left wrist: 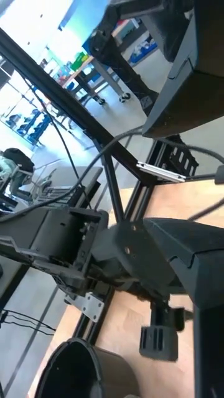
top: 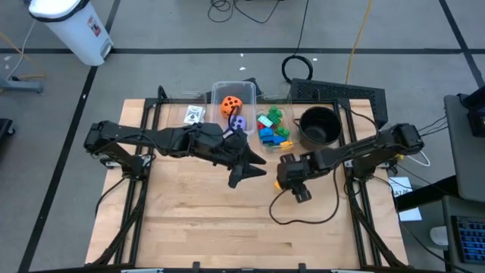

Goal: Pick & Place Toys
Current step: Put the yellow game piece into the right transparent bin

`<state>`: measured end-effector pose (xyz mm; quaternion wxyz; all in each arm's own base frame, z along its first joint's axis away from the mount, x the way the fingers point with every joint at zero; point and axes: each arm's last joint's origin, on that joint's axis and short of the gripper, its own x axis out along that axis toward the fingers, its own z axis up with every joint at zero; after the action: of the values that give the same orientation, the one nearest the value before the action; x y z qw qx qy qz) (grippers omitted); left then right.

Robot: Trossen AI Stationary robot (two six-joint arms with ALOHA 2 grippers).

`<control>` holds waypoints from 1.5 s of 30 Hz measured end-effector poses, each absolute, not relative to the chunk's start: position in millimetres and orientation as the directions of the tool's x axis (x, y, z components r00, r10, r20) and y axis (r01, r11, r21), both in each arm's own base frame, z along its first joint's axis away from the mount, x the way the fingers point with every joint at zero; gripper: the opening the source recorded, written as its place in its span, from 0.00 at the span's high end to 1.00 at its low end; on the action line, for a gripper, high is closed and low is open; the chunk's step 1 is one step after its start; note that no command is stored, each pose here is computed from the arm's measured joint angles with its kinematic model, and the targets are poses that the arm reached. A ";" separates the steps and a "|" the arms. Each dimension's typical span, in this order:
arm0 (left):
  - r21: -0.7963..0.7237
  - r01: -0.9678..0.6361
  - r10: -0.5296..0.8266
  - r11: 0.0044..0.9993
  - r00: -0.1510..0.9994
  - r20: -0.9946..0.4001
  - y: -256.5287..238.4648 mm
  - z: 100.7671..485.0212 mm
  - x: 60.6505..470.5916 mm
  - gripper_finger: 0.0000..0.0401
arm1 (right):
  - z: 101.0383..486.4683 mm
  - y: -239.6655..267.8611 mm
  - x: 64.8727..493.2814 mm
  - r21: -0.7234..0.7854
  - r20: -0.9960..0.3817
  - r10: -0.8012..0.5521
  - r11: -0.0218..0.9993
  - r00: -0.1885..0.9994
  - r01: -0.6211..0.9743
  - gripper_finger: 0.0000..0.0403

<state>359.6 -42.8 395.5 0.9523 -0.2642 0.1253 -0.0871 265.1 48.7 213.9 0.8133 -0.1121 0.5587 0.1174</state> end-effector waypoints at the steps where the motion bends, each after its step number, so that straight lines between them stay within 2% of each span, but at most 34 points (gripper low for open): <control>1: -0.530 0.100 -0.232 0.842 0.954 -0.190 -42.8 395.8 359.6 0.43 | 212.6 47.0 265.0 -0.058 -0.936 0.064 0.942 0.347 -0.331 0.49; 7: -0.542 0.107 -0.236 0.834 0.956 -0.175 -44.1 397.3 359.6 0.43 | 201.0 33.4 267.4 -0.073 -0.932 0.053 0.942 0.359 -0.328 0.48; 12: -0.545 0.108 -0.237 0.831 0.956 -0.173 -44.6 397.5 359.6 0.43 | 189.8 24.4 265.9 -0.011 -0.923 0.112 0.949 0.368 -0.315 0.48; 22: -0.541 0.070 -0.193 0.838 0.966 -0.174 -43.3 397.5 359.9 0.43 | 175.5 22.5 261.0 -0.035 -0.919 0.105 0.938 0.381 -0.345 0.48; 27: -0.540 0.065 -0.187 0.839 0.967 -0.174 -43.1 397.5 359.9 0.43 | 170.1 20.5 259.9 -0.091 -0.915 0.051 0.940 0.399 -0.330 0.48; 45: -0.543 0.063 -0.186 0.837 0.967 -0.174 -43.1 397.5 359.9 0.43 | 150.9 20.5 266.0 -0.083 -0.917 0.057 0.941 0.395 -0.329 0.48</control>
<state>359.9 -43.1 397.5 0.9521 -0.2777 0.1104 -0.0655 266.0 20.5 150.9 0.8255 -0.1265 0.5375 0.1171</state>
